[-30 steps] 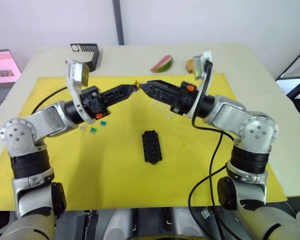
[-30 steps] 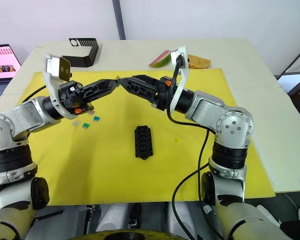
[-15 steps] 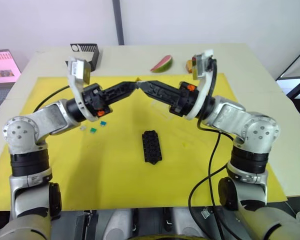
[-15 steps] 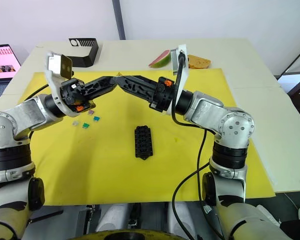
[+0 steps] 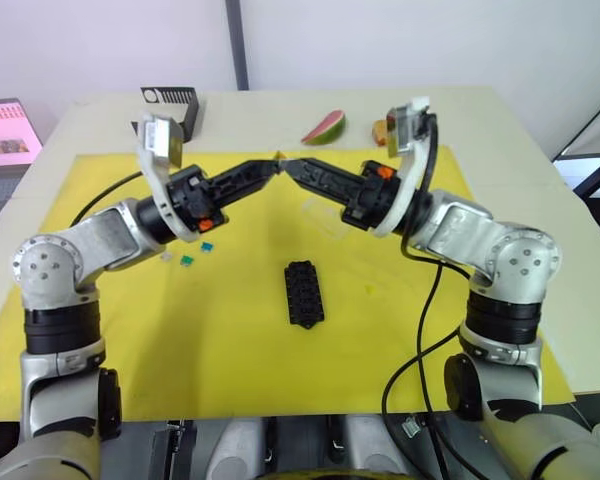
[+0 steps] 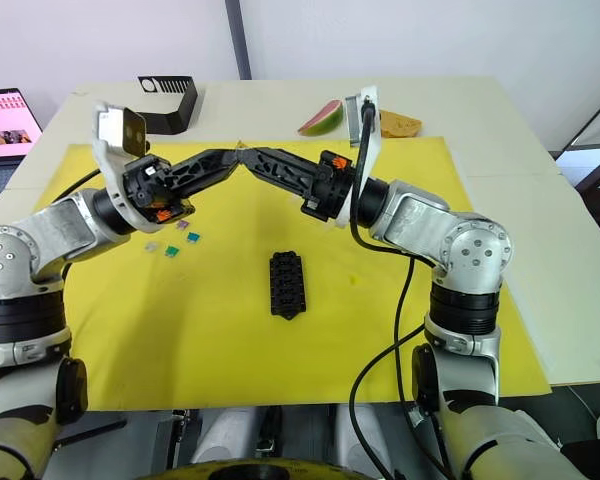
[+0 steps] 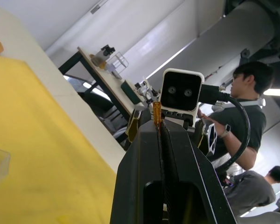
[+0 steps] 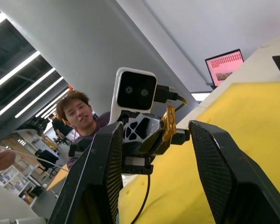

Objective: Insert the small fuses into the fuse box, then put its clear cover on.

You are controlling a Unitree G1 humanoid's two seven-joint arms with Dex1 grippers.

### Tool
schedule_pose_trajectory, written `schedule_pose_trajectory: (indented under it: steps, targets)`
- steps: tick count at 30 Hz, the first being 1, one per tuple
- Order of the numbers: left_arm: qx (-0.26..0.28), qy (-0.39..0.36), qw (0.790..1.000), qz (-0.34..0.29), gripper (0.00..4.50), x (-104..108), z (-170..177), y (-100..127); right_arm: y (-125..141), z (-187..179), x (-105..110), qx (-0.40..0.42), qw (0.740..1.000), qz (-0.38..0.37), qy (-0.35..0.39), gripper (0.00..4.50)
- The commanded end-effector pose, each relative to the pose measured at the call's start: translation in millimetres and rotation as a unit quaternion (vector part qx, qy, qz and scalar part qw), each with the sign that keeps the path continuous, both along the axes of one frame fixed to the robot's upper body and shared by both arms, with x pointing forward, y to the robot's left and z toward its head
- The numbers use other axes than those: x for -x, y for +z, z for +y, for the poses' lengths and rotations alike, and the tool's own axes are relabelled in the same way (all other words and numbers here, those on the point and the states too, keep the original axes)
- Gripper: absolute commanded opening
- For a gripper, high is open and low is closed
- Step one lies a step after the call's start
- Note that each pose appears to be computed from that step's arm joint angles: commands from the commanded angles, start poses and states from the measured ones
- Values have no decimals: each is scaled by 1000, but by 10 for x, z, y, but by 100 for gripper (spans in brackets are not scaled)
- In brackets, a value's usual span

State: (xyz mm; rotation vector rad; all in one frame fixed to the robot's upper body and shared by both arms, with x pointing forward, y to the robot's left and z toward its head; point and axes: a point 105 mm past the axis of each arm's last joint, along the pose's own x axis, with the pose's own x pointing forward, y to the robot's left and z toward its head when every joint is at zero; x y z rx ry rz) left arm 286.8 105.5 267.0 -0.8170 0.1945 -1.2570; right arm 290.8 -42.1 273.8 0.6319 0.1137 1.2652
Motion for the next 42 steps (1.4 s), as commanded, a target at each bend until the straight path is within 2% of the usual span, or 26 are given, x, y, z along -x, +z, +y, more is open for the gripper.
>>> schedule_pose_trajectory:
  steps: [1, 3, 15, 17, 18, 21, 35, 38, 41, 42]
  targets:
    - [8, -6, 1000, -15, 0, 52, -24, 71, 85, -14, 55, -9, 1000, -15, 6, 114]
    - [9, -8, 1000, -15, 0, 51, -39, 75, 85, -15, 60, -7, 1000, -15, 8, 9]
    - [13, -6, 1000, -10, 0, 30, -49, 66, 129, -69, 43, -7, 1000, -22, -4, 3]
    - [12, -7, 1000, -11, 0, 31, -53, 65, 133, -91, 41, -8, 1000, -19, -4, 70]
    - [12, -8, 1000, -13, 0, 35, -56, 65, 129, -97, 45, -6, 1000, -18, -2, 88]
    - [12, -10, 1000, -14, 0, 44, -62, 66, 101, -103, 49, 4, 1000, -11, -1, 220]
    - [10, -22, 999, -21, 0, 77, -109, 68, 75, -105, 51, 5, 1000, 5, 0, 220]
    - [12, -22, 1000, -19, 0, 59, -116, 69, 80, -108, 41, 4, 1000, 6, -3, 138]
    - [10, -25, 999, -21, 0, 61, -140, 56, 88, -93, 59, 5, 1000, 5, 3, 4]
    - [10, -25, 999, -21, 0, 57, -144, 54, 97, -91, 72, 3, 1000, 5, 7, 4]
